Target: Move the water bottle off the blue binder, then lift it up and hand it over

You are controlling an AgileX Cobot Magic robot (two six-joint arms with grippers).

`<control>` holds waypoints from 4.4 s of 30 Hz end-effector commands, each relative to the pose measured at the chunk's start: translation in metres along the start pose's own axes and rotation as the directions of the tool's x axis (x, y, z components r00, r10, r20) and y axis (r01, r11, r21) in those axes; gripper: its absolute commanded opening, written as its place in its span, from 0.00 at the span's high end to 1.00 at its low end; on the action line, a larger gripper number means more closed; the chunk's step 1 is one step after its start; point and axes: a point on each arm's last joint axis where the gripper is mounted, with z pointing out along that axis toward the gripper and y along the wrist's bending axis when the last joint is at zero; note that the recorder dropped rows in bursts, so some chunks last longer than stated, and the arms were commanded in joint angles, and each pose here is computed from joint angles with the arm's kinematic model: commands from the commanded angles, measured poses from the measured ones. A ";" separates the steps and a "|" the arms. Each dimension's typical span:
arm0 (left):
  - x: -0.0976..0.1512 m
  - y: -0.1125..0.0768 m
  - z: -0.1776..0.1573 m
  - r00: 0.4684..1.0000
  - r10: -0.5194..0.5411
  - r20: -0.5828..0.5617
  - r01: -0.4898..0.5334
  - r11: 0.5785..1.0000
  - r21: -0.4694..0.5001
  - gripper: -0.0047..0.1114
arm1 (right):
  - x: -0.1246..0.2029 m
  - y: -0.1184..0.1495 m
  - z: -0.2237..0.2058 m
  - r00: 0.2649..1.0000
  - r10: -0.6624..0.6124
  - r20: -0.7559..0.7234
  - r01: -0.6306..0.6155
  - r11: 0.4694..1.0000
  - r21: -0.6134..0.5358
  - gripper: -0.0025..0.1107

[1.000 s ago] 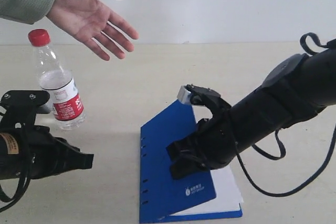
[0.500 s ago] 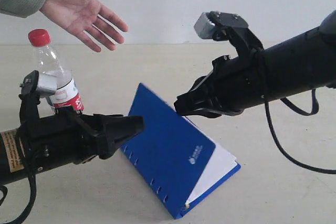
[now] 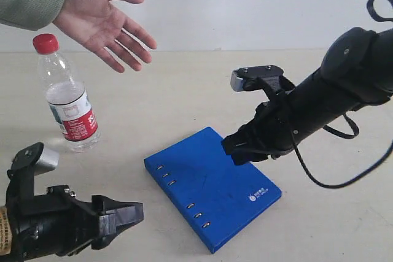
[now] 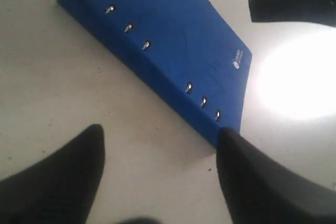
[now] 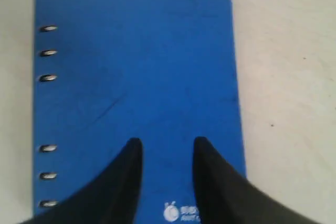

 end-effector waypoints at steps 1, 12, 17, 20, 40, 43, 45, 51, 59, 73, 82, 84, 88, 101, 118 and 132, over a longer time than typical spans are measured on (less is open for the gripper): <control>-0.012 0.001 0.010 0.998 0.022 -0.055 -0.027 0.997 -0.075 0.62 | -0.012 -0.030 0.014 0.995 0.086 -0.045 -0.083 0.994 0.075 0.55; -0.017 0.008 0.067 0.971 0.016 -0.240 -0.024 0.999 -0.030 0.65 | -0.005 -0.023 0.044 0.983 -0.007 -0.183 -0.018 0.991 -0.134 0.51; -0.033 0.005 0.077 0.978 0.033 -0.206 -0.041 0.999 -0.035 0.65 | -0.002 -0.009 0.040 0.977 -0.055 -0.205 -0.009 0.954 -0.300 0.51; -0.034 0.007 0.078 0.978 0.032 -0.207 -0.045 0.997 -0.058 0.65 | -0.005 -0.003 0.029 0.979 -0.068 -0.190 0.003 0.947 -0.322 0.51; -0.035 0.006 0.078 0.979 0.032 -0.203 -0.043 0.998 -0.047 0.65 | -0.012 0.016 0.011 0.996 -0.062 -0.070 0.023 0.887 -0.460 0.51; -0.035 0.004 0.078 0.980 0.033 -0.197 -0.040 0.999 -0.031 0.65 | -0.007 0.017 0.021 0.994 -0.066 -0.092 0.017 0.893 -0.451 0.51; -0.035 0.003 0.078 0.980 0.035 -0.194 -0.039 0.999 -0.020 0.65 | -0.006 0.015 0.029 0.994 -0.059 -0.097 0.012 0.906 -0.423 0.53; -0.026 0.017 0.066 0.978 0.044 -0.202 -0.070 0.990 -0.123 0.65 | -0.008 0.005 0.028 0.997 -0.034 -0.074 0.002 0.919 -0.395 0.97; -0.024 0.020 0.028 0.978 -0.004 0.209 0.016 0.998 -0.056 0.59 | -0.015 0.011 0.022 0.999 -0.046 0.002 0.042 0.896 -0.443 0.98; -0.025 0.029 0.058 0.918 -0.296 0.263 0.273 0.954 0.121 0.43 | -0.031 0.033 -0.022 0.987 -0.030 0.156 0.108 0.847 -0.521 0.98; -0.035 0.019 0.078 0.944 -0.249 0.215 0.204 0.956 0.210 0.43 | -0.030 0.041 -0.031 0.987 -0.040 0.157 0.125 0.802 -0.584 0.98; -0.046 0.006 0.082 0.962 -0.183 0.204 0.121 0.951 0.283 0.43 | -0.031 0.041 -0.032 0.987 -0.031 0.160 0.120 0.800 -0.588 0.98; -0.059 -0.006 0.083 0.966 -0.128 0.225 0.044 0.938 0.344 0.43 | -0.032 0.049 -0.040 0.982 -0.020 0.189 0.143 0.736 -0.662 0.98; -0.032 0.011 0.063 0.972 -0.057 0.230 0.010 0.979 0.201 0.43 | -0.036 0.070 -0.098 0.937 -0.054 0.345 0.269 0.741 -0.615 0.98; -0.062 -0.009 0.038 0.903 0.062 0.426 -0.151 0.972 0.179 0.43 | -0.032 0.068 -0.091 0.954 -0.073 0.290 0.249 0.732 -0.634 0.98; -0.090 -0.020 0.058 0.936 -0.189 0.296 0.108 0.957 0.270 0.26 | -0.027 0.087 -0.086 0.954 -0.135 0.268 0.282 0.704 -0.651 0.98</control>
